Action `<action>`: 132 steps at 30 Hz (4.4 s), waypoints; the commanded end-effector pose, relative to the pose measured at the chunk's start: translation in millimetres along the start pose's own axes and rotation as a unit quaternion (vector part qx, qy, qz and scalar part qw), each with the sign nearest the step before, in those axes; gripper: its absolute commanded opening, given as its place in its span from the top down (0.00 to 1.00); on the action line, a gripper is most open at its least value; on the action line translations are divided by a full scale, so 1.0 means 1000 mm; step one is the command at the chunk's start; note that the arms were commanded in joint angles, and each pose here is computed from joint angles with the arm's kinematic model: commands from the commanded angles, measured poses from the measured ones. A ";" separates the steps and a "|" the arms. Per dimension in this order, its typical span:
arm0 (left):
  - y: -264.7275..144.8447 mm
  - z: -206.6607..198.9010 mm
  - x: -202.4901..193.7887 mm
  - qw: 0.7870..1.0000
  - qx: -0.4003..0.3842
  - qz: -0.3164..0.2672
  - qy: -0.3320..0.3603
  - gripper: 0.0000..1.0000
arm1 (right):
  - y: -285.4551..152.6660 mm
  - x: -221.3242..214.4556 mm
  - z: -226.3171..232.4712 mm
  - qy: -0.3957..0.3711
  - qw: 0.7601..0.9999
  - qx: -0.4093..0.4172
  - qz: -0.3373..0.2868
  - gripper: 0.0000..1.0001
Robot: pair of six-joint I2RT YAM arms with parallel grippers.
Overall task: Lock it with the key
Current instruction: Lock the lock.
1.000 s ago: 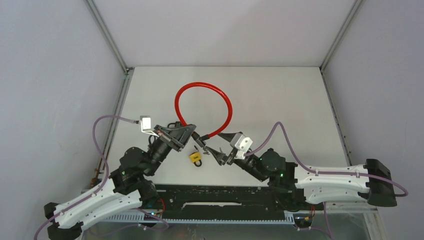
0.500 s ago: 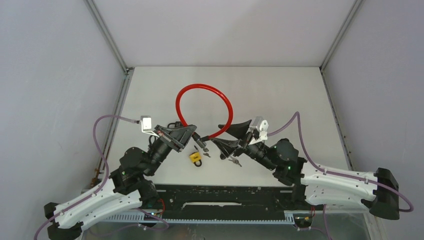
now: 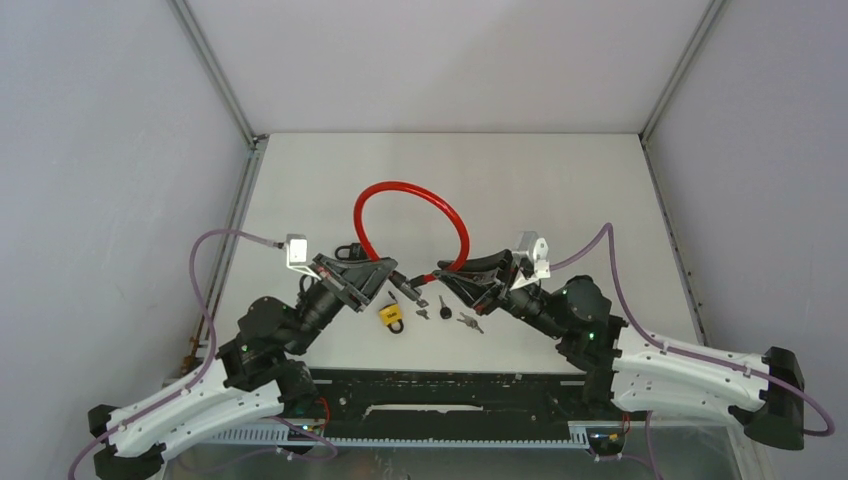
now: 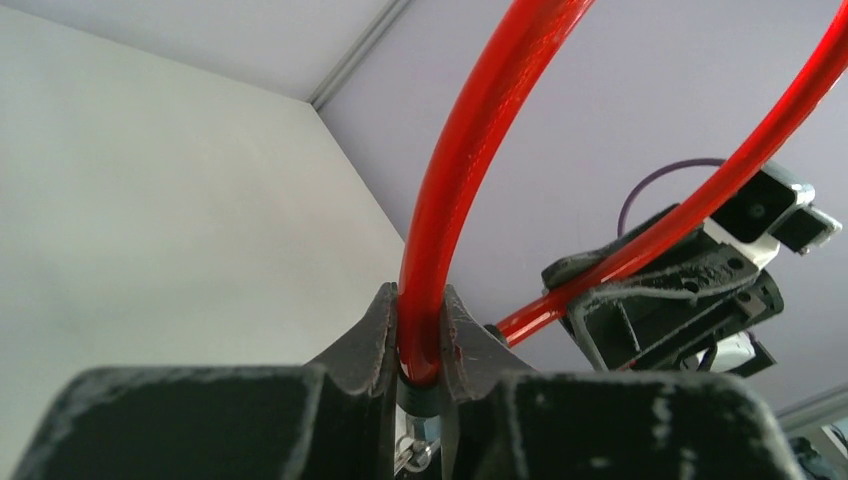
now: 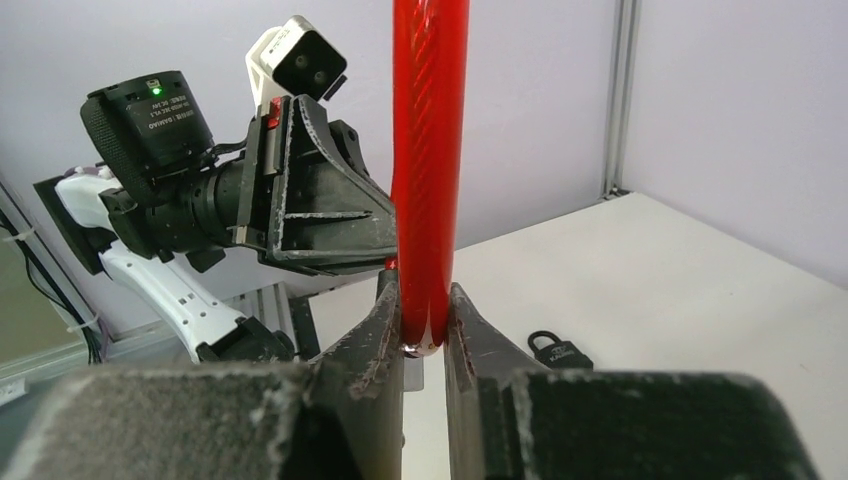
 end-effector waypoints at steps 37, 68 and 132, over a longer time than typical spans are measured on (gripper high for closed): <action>-0.013 -0.009 0.024 0.995 -0.048 -0.078 -0.028 1.00 | -0.015 -0.053 -0.001 0.058 0.993 0.052 0.087 0.47; -0.014 -0.026 0.041 0.991 -0.085 -0.100 -0.030 1.00 | -0.007 -0.081 0.011 0.069 0.985 0.103 0.122 0.70; -0.014 0.000 0.064 0.992 0.036 -0.118 -0.033 1.00 | -0.010 -0.100 -0.011 -0.266 0.947 -0.113 0.138 1.00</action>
Point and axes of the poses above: each gripper's point midway between its finger pads, its own y axis out along the fingers, its own z axis along the line the jaws close on, x = y × z, the point moved 3 cm from there along -y, back along the fingers, and after that the axes turned 11 degrees about y, right-handed, at the moved point
